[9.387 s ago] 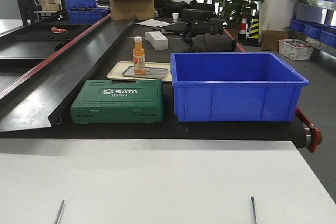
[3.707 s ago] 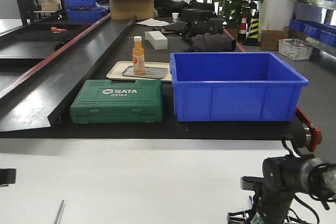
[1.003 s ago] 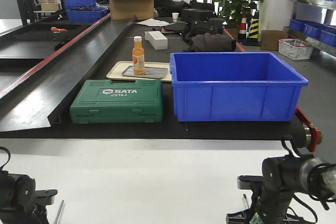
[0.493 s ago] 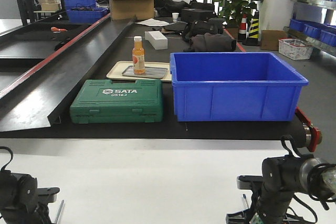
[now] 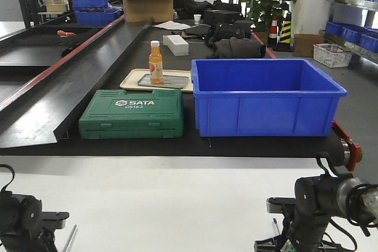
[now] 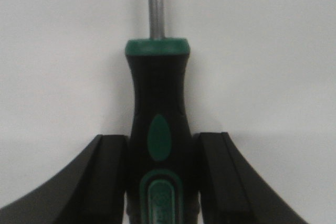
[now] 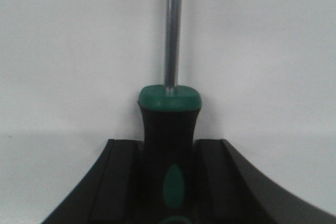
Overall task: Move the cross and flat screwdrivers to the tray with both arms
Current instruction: 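Lift both screwdrivers upright off the table with both grippers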
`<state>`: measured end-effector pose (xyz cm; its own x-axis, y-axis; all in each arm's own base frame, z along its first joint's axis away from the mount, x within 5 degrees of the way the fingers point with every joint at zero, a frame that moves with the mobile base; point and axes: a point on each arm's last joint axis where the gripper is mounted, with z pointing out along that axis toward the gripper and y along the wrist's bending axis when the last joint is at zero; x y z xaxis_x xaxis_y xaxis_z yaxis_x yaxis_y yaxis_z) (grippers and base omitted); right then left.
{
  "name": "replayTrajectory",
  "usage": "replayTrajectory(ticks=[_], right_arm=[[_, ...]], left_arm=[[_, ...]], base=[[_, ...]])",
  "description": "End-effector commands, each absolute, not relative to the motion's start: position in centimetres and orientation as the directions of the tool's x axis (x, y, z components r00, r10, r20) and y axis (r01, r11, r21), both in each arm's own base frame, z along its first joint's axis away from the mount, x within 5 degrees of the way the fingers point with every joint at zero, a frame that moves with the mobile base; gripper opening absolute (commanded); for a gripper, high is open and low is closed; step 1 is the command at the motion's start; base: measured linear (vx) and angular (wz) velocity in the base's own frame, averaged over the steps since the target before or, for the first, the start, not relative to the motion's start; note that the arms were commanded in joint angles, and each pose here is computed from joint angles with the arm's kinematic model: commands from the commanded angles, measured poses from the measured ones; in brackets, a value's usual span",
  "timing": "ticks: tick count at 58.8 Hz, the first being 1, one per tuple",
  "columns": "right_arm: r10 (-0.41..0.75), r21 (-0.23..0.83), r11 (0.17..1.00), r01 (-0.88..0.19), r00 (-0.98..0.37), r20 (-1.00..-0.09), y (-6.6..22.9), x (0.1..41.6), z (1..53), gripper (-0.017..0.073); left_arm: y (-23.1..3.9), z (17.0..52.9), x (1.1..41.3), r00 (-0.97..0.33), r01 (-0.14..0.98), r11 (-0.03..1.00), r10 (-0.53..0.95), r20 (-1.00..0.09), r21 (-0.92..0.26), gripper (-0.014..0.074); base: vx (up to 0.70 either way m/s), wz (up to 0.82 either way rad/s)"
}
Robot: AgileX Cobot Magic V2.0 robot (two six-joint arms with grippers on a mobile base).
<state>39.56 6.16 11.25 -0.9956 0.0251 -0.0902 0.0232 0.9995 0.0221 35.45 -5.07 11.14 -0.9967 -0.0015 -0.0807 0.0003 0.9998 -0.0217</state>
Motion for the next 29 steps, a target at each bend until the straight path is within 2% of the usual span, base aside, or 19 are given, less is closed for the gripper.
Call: replayTrajectory(ticks=[1,11,29], right_arm=[[0.014,0.036,0.999,0.008,-0.986,-0.167,6.1,40.2,13.1,-0.001],[0.007,0.042,0.999,-0.002,-0.977,-0.214,6.1,40.1,14.9,-0.001],[0.02,0.079,0.997,-0.018,-0.887,-0.461,5.9,38.8,24.1,-0.001]], left_arm=[[-5.3,12.5,35.5,-0.995,0.003,0.999,-0.001,-0.103,-0.037,-0.0006],[-5.4,15.0,36.0,-0.973,0.009,0.999,-0.004,-0.231,-0.053,-0.0004],[-5.2,23.8,35.1,-0.848,0.042,0.996,-0.009,-0.53,-0.085,-0.0003]], base=[[0.0,0.0],[0.0,0.0],[0.0,0.0]])
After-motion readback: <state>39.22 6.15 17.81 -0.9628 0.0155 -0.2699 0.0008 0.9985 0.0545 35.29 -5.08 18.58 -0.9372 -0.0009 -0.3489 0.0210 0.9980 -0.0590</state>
